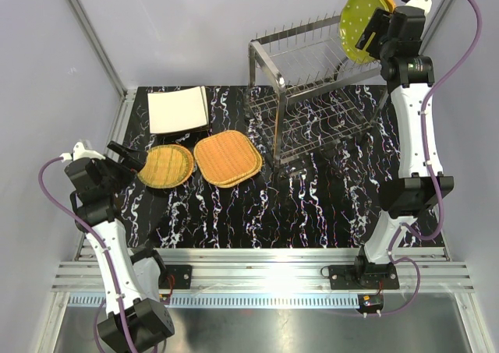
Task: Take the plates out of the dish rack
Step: Grab a plate with the right arm
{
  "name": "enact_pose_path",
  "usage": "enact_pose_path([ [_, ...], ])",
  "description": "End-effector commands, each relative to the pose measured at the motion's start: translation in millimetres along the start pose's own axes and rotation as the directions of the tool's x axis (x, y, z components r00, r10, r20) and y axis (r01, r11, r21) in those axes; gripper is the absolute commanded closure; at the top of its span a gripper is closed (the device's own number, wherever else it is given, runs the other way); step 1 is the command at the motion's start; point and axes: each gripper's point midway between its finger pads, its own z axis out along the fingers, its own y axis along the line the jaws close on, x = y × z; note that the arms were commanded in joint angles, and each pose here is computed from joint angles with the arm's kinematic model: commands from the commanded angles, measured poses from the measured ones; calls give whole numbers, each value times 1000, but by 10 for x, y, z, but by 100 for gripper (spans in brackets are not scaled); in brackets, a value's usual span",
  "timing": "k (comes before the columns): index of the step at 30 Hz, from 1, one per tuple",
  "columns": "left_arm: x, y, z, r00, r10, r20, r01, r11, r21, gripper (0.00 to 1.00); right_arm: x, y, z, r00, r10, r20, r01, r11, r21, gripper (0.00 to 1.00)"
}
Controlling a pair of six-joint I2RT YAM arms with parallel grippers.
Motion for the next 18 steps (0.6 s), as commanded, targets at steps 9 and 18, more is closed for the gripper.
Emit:
enact_pose_path([
  [9, -134, -163, -66, 999, 26, 46, -29, 998, 52, 1, -494, -351, -8, 986, -56, 159, 39, 994, 105, 21],
  [18, -134, -164, -66, 999, 25, 46, -27, 998, 52, 1, -466, -337, 53, 985, -80, 154, 65, 993, 97, 21],
])
